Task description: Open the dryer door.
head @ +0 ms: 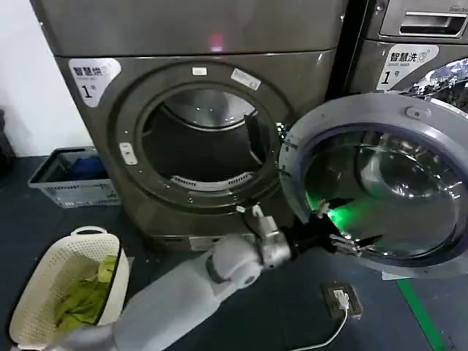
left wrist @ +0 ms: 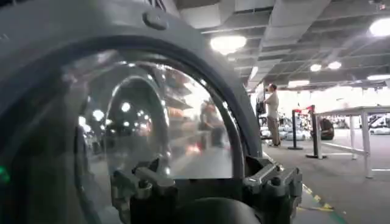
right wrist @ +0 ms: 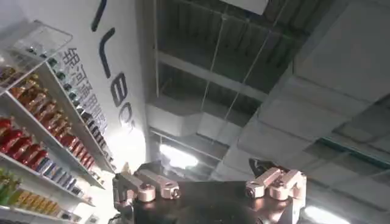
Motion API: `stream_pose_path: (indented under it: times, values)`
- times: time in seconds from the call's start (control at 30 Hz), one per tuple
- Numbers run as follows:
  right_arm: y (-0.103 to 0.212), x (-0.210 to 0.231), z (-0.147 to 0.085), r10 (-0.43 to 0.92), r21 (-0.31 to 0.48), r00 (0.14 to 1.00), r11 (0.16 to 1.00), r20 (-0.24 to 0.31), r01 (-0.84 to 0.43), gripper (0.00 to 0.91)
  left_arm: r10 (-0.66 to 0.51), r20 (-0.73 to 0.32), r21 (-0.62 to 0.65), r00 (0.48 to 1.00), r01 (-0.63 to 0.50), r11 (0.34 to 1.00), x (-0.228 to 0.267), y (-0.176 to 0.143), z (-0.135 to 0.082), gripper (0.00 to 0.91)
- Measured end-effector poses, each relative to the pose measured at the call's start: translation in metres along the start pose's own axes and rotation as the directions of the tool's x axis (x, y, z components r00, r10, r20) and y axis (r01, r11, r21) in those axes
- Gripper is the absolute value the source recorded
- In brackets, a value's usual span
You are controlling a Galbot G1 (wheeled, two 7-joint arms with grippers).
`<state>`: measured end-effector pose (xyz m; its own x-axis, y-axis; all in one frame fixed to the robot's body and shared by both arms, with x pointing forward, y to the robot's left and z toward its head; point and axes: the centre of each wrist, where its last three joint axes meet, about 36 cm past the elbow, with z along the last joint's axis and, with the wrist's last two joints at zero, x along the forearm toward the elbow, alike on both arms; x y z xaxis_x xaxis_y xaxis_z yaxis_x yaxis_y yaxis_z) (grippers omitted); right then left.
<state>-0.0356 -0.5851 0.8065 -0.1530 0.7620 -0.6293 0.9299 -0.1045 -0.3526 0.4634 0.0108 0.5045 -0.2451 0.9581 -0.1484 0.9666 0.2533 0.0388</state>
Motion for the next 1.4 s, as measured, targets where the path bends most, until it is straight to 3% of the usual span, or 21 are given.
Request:
stream_pose_path:
  times: [0.27, 0.43, 0.63, 0.9, 1.1, 1.4]
  values:
    - [0.001, -0.002, -0.001, -0.004, -0.005, 1.000, 1.000, 0.007, 0.004, 0.907, -0.051, 0.026, -0.082, 0.998, 0.053, 0.995, 0.036, 0.003, -0.012, 0.907]
    - [0.001, -0.003, -0.002, -0.003, -0.006, 1.000, 1.000, 0.014, 0.003, 0.907, -0.071, 0.044, -0.197, 0.996, 0.079, 0.977, 0.058, 0.004, -0.019, 0.907]
    - [-0.002, -0.005, -0.003, 0.012, 0.008, 0.999, 1.000, 0.033, -0.013, 0.907, -0.106, -0.025, -0.283, 0.994, 0.095, 0.954, 0.095, 0.012, -0.025, 0.907]
    - [-0.004, -0.006, -0.002, 0.042, 0.050, 0.997, 0.998, 0.058, -0.045, 0.907, -0.154, -0.231, -0.371, 0.961, 0.059, 0.927, 0.157, 0.014, -0.023, 0.907]
    - [-0.014, -0.007, -0.001, 0.071, 0.068, 0.995, 0.995, 0.063, -0.075, 0.907, -0.225, -0.376, -0.427, 0.899, 0.047, 0.903, 0.210, 0.025, -0.029, 0.907]
    - [-0.021, -0.009, 0.003, 0.100, 0.073, 0.993, 0.992, 0.059, -0.104, 0.907, -0.390, -0.568, -0.472, 0.725, 0.102, 0.876, 0.288, 0.026, -0.053, 0.907]
